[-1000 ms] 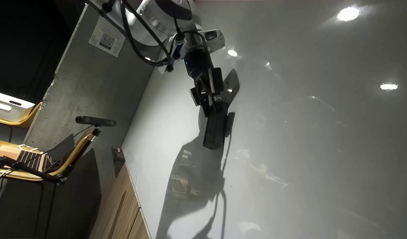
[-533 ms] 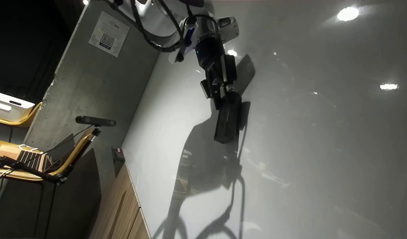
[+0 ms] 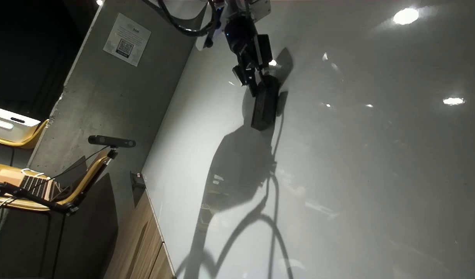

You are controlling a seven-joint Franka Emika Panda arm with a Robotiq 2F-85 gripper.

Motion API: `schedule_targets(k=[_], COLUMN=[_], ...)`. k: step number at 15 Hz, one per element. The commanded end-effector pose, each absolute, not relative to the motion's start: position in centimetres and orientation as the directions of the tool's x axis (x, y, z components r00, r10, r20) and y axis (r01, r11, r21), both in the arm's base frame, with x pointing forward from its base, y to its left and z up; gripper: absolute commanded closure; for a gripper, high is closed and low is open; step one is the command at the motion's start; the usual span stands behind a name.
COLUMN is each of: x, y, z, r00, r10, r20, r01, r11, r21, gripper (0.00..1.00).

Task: Use the duster to erase the drawing on the whiteboard

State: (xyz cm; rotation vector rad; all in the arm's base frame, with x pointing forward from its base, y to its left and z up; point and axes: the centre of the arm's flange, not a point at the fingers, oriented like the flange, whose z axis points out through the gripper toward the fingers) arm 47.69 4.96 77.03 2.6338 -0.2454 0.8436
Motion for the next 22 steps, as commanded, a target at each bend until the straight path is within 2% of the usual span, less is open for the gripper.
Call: schedule_targets(k=[1, 8, 15, 22], x=[48.3, 49.1, 53.5, 54.8], y=[7.8, 7.4, 2.1, -1.1], z=[78.7, 78.0, 77.8, 77.5], r00=[0.77, 0.764, 0.768, 0.791], r10=[-0.039, -0.024, -0.031, -0.031], r20=[0.637, 0.644, 0.64, 0.612], r01=[-0.24, -0.236, -0.274, -0.281], r11=[-0.942, -0.94, -0.919, -0.906], r21=[0.233, 0.245, 0.284, 0.317], gripper=[0.71, 0.71, 0.71, 0.71])
